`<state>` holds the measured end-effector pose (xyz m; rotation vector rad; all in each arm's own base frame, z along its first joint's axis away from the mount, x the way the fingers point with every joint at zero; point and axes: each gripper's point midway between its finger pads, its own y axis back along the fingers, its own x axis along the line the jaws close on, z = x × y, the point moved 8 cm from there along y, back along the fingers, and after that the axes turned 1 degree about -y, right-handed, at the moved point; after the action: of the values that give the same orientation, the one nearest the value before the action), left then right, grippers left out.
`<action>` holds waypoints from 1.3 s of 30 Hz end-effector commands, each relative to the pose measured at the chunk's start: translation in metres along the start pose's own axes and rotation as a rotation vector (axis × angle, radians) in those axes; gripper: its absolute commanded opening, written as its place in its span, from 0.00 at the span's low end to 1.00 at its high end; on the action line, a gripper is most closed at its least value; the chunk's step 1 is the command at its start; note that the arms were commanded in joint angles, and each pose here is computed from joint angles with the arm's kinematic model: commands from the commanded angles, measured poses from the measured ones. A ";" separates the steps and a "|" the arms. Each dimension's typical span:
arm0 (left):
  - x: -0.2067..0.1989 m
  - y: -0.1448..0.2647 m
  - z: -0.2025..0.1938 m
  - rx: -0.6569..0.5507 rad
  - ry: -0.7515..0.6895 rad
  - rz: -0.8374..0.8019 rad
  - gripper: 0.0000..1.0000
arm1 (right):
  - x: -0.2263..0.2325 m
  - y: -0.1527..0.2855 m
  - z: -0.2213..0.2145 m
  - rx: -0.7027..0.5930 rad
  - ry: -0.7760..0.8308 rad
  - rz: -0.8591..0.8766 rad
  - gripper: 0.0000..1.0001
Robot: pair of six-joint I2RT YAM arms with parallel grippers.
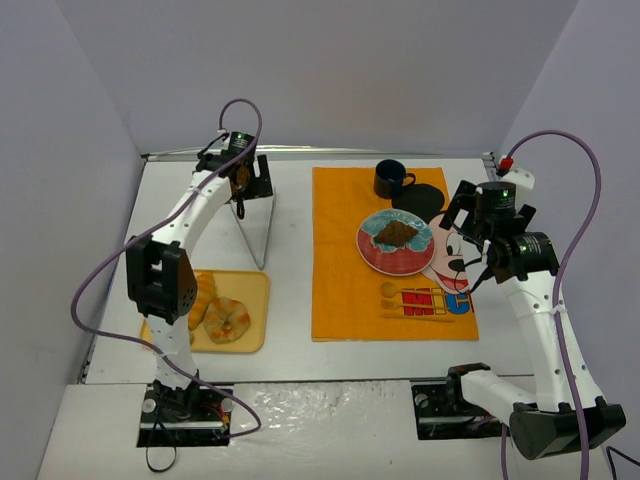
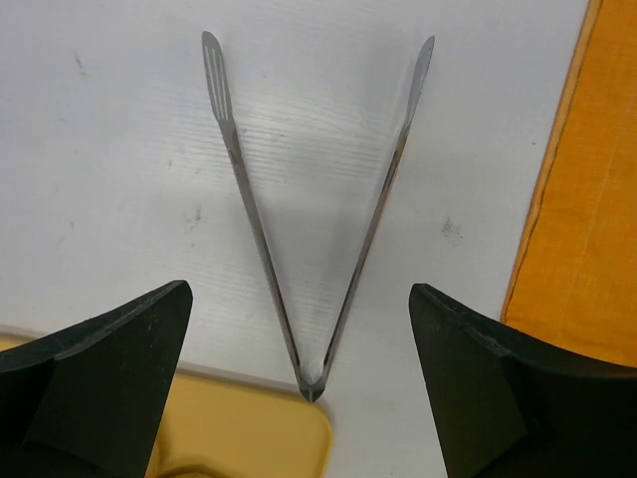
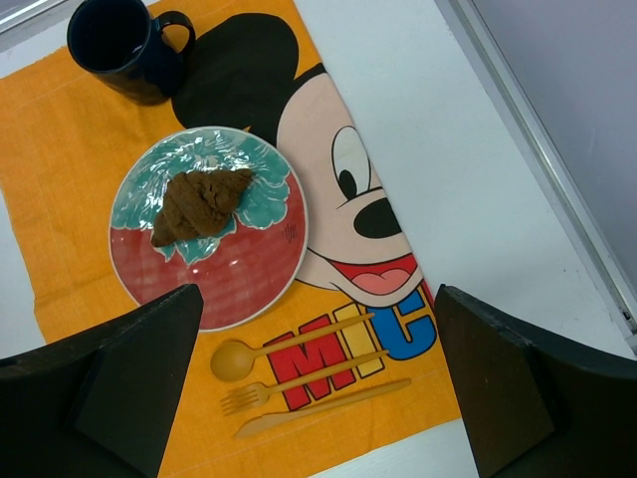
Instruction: Place the bread
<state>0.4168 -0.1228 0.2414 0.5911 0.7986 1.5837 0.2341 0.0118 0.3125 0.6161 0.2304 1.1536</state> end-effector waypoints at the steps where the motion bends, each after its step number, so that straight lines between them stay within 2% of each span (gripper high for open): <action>1: 0.016 0.071 0.003 -0.093 0.011 0.031 0.89 | 0.008 0.004 0.014 -0.046 -0.003 0.053 1.00; 6: 0.044 0.117 -0.030 -0.117 0.001 0.037 0.89 | 0.020 0.008 0.016 -0.055 0.024 0.126 1.00; 11: 0.057 0.138 -0.044 -0.130 -0.031 0.022 0.90 | 0.027 0.011 0.021 -0.071 0.022 0.178 1.00; 16: 0.059 0.140 -0.048 -0.122 -0.041 0.021 0.89 | 0.034 0.012 0.024 -0.066 0.019 0.225 1.00; 39: 0.054 0.135 -0.050 -0.112 -0.037 -0.004 0.89 | 0.036 0.017 0.030 -0.081 0.014 0.247 1.00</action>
<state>0.2832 -0.0843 0.2999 0.5827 0.7138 1.6077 0.2452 0.0364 0.3292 0.6314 0.1954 1.3524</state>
